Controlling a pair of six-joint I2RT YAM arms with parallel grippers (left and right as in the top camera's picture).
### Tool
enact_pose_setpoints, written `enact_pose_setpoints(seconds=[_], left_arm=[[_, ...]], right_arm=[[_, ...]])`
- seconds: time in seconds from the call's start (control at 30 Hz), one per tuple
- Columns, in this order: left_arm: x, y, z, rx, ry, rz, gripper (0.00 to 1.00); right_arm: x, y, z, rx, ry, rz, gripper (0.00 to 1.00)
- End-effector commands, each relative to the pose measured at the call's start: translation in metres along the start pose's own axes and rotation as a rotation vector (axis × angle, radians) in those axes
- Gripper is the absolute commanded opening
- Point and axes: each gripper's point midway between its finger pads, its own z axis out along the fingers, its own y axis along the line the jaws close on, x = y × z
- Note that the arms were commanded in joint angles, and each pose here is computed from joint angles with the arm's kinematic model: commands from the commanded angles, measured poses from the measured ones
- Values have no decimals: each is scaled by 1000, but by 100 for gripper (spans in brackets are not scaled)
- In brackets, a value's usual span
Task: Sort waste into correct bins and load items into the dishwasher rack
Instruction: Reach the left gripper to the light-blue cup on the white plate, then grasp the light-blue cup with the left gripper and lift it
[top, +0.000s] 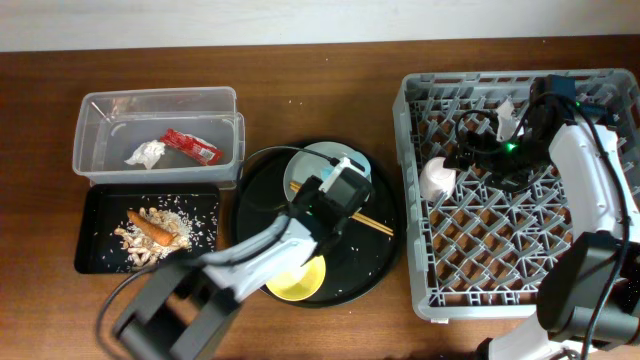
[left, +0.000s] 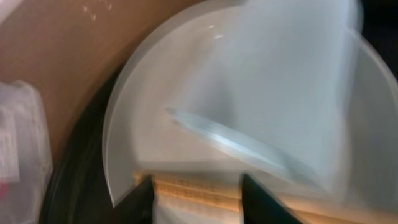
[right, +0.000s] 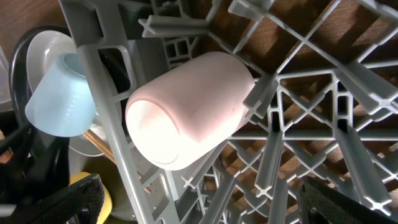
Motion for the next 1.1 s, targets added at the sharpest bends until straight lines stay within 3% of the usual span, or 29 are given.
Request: enact_pose_setpoints(seconds=[0.0, 0.1, 0.13, 0.2, 0.27, 0.4, 0.47, 0.63, 0.73, 0.8, 1.07], left_arm=[[-46, 24, -66, 271, -43, -176, 48], [-39, 22, -92, 693, 29, -339, 93], [-34, 27, -92, 753, 52, -393, 99], [-25, 30, -86, 793, 101, -543, 96], [-19, 20, -76, 832, 122, -659, 59], [-12, -4, -44, 921, 119, -829, 58], [-13, -3, -16, 880, 87, -860, 58], [-15, 28, 2, 798, 24, -907, 58], [-21, 51, 8, 767, -71, -855, 58], [-26, 48, 8, 741, -115, -771, 58], [-34, 30, 39, 718, -207, -702, 57]], right_arm=[[1, 0, -3, 8, -8, -17, 98], [1, 0, -3, 8, -8, -16, 98], [1, 0, -3, 8, -8, -16, 98], [1, 0, -3, 8, -8, -16, 98], [2, 0, -3, 8, -8, -16, 98], [2, 0, -3, 8, -7, -16, 98], [2, 0, -3, 8, -5, -15, 98], [2, 0, -3, 8, -5, -15, 98], [2, 0, -3, 8, -6, -16, 98], [1, 0, -3, 8, -8, -17, 98], [2, 0, -3, 8, -5, -16, 98]])
